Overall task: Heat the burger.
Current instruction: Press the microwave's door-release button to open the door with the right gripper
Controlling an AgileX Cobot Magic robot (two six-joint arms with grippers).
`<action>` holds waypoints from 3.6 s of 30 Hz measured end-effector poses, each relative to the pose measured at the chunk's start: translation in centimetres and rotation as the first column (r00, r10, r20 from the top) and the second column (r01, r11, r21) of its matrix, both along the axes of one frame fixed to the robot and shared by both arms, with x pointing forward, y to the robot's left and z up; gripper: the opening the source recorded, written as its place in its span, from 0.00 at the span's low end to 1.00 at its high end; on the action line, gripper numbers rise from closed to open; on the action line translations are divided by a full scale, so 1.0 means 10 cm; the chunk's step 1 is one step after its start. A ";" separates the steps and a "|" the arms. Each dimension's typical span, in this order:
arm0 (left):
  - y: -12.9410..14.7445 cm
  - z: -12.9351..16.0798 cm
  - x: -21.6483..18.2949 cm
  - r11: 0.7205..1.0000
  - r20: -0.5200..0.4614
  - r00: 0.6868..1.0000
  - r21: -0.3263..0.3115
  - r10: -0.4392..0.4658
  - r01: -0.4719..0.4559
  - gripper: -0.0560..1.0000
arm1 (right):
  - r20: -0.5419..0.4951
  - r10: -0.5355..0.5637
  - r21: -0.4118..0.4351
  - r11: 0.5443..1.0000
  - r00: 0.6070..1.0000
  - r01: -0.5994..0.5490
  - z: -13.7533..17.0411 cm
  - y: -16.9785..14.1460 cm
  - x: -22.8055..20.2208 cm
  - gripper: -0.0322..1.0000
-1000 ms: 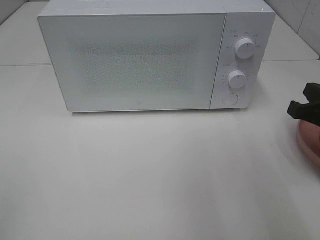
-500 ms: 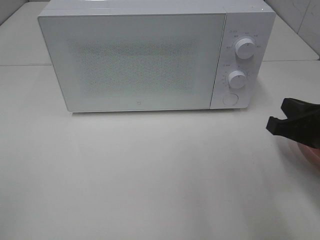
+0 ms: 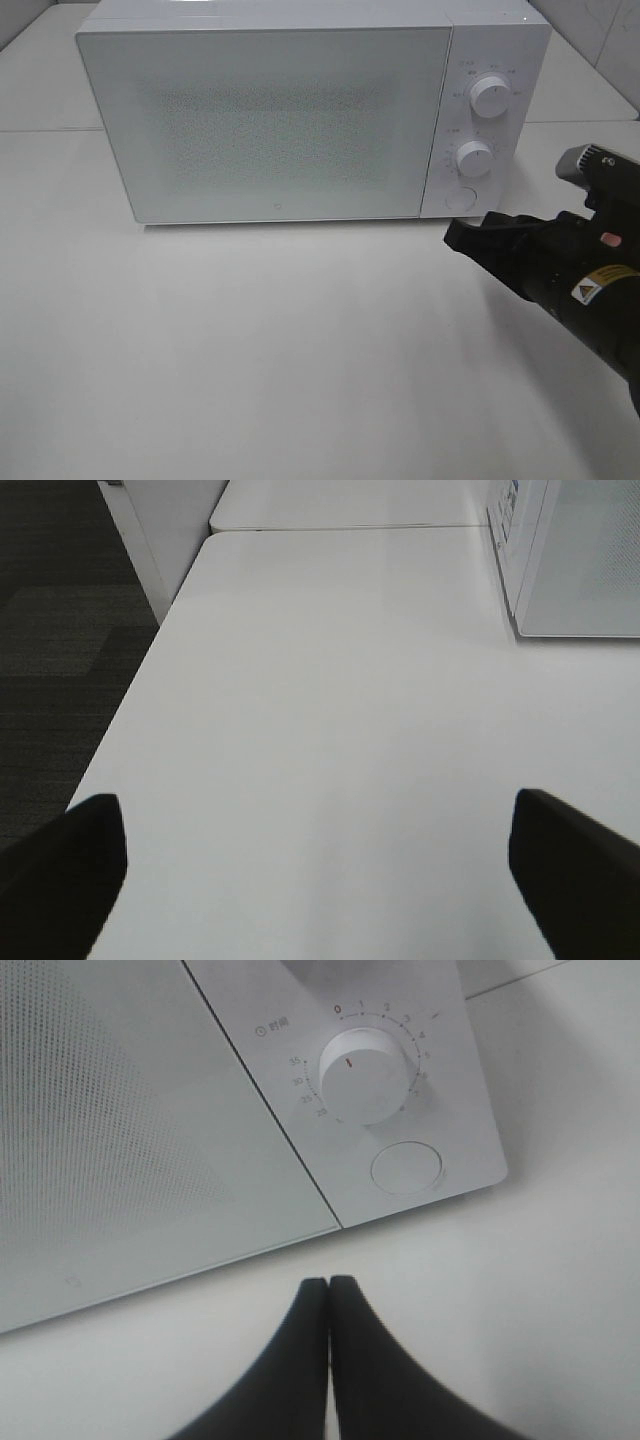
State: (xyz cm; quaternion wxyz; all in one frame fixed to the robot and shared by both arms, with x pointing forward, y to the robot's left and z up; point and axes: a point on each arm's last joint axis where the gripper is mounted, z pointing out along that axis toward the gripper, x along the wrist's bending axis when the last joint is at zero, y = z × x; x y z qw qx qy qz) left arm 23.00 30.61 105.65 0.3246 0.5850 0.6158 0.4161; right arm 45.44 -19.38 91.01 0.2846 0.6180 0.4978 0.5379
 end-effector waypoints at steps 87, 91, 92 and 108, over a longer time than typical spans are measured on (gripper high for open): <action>0.01 0.00 0.00 1.000 0.000 1.000 0.006 0.004 -0.004 0.98 | -0.325 -0.272 0.748 0.512 0.906 0.422 -0.64 0.03 1.26 0.05; 0.01 0.00 0.00 1.000 0.000 1.000 0.006 0.004 -0.004 0.98 | -0.326 -0.274 0.748 0.511 0.905 0.424 -0.64 0.03 1.26 0.05; 0.01 0.00 0.00 1.000 0.000 1.000 0.006 0.004 -0.004 0.98 | -0.326 -0.274 0.748 0.511 0.905 0.424 -0.64 0.03 1.26 0.05; 0.01 0.00 0.00 1.000 0.000 1.000 0.006 0.004 -0.004 0.98 | -0.342 -0.277 0.746 0.501 0.898 0.439 -0.63 0.01 1.32 0.05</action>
